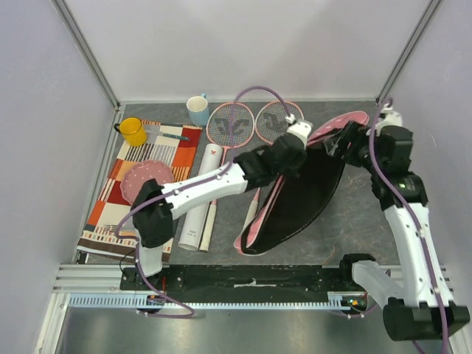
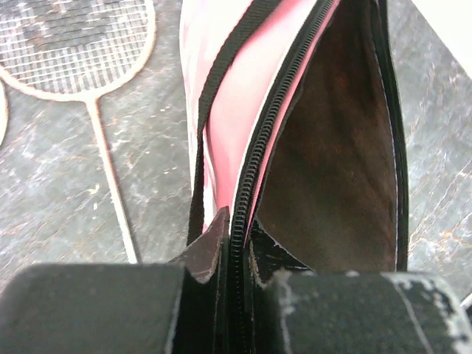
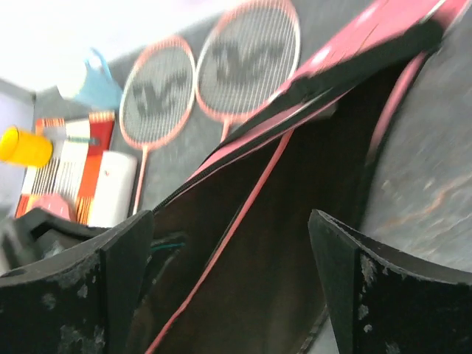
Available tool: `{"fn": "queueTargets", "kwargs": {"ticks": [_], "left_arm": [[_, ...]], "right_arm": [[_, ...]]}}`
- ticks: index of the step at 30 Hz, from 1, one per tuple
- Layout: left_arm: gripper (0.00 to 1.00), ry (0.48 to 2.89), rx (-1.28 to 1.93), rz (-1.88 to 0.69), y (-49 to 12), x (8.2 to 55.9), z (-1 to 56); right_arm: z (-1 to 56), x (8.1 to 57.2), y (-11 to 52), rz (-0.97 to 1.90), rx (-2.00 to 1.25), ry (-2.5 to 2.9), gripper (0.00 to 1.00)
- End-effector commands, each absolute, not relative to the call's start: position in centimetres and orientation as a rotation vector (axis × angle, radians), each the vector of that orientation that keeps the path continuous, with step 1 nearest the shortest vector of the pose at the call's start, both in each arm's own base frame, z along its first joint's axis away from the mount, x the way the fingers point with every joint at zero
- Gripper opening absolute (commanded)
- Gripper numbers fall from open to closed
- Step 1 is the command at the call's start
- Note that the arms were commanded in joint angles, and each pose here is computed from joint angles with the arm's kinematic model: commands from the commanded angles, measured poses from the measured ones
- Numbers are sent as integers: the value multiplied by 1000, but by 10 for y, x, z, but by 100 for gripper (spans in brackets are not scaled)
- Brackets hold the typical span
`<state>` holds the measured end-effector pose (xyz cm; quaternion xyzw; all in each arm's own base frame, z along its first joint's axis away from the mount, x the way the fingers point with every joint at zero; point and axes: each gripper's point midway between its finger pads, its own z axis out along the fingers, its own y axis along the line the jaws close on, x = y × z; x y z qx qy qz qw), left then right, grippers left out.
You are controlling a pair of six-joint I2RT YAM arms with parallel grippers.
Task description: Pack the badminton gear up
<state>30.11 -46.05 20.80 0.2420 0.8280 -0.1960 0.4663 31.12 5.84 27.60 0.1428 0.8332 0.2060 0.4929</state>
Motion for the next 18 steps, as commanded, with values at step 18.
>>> {"fn": "queueTargets", "kwargs": {"ticks": [18], "left_arm": [[2,1814,22,-569,-257,323,373]], "right_arm": [[230,379,75,376,299,2180,92]]}}
